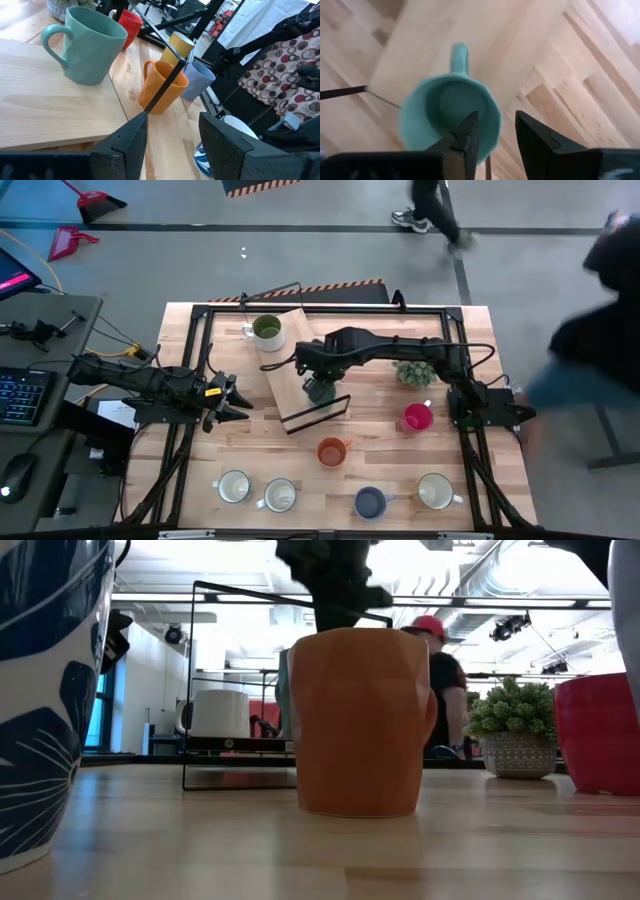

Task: Place coffee mugs
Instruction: Put the green mug on the shelf

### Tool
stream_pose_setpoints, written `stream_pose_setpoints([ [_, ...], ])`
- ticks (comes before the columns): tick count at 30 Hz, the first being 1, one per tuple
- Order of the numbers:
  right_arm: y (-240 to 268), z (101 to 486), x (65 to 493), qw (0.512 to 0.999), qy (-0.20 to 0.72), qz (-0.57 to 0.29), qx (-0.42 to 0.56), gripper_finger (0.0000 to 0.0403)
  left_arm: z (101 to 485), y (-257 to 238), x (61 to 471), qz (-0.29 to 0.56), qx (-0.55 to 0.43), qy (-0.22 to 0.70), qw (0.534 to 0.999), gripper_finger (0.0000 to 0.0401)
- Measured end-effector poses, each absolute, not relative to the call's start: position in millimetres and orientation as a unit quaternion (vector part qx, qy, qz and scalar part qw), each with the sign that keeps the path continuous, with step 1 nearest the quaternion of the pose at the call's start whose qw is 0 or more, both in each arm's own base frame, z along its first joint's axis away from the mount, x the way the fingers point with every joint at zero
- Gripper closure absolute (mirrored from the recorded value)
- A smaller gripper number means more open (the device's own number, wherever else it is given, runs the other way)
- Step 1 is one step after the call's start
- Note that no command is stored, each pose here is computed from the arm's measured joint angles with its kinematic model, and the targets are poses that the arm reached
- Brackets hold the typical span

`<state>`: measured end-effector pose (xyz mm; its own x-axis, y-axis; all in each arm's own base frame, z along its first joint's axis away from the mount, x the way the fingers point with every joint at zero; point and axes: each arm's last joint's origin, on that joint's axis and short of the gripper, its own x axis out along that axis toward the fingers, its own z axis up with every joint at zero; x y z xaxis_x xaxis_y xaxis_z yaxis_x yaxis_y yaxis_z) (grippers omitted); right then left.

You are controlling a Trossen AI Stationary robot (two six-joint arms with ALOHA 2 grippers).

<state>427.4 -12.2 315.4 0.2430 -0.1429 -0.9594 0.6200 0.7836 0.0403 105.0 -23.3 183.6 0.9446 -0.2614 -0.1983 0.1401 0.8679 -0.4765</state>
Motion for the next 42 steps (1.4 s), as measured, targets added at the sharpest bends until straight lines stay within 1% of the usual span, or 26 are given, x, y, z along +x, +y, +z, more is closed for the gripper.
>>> stream_pose_setpoints([
  [5,-1,335,433,0.798,0.519,-0.216,0.219,0.0297,184,-23,105,-0.107,-0.218,0.127,0.962,0.0236],
  [9,9,336,444,0.826,0.484,-0.17,0.233,0.0297,184,-23,105,-0.108,-0.205,0.126,0.965,0.0236],
  [11,14,332,449,0.833,0.474,-0.161,0.234,0.0297,184,-23,105,-0.108,-0.206,0.126,0.964,0.0236],
  [14,17,324,452,0.833,0.471,-0.16,0.243,0.0303,184,-23,105,-0.108,-0.206,0.126,0.964,0.0236],
  [19,21,307,454,0.821,0.487,-0.153,0.256,0.0332,184,-23,105,-0.108,-0.206,0.126,0.964,0.0236],
  [25,25,299,464,0.83,0.471,-0.116,0.276,0.036,184,-23,105,-0.108,-0.206,0.126,0.964,0.0236],
  [42,25,296,462,0.824,0.482,-0.123,0.271,0.0363,184,-23,105,-0.108,-0.21,0.126,0.963,0.0236],
])
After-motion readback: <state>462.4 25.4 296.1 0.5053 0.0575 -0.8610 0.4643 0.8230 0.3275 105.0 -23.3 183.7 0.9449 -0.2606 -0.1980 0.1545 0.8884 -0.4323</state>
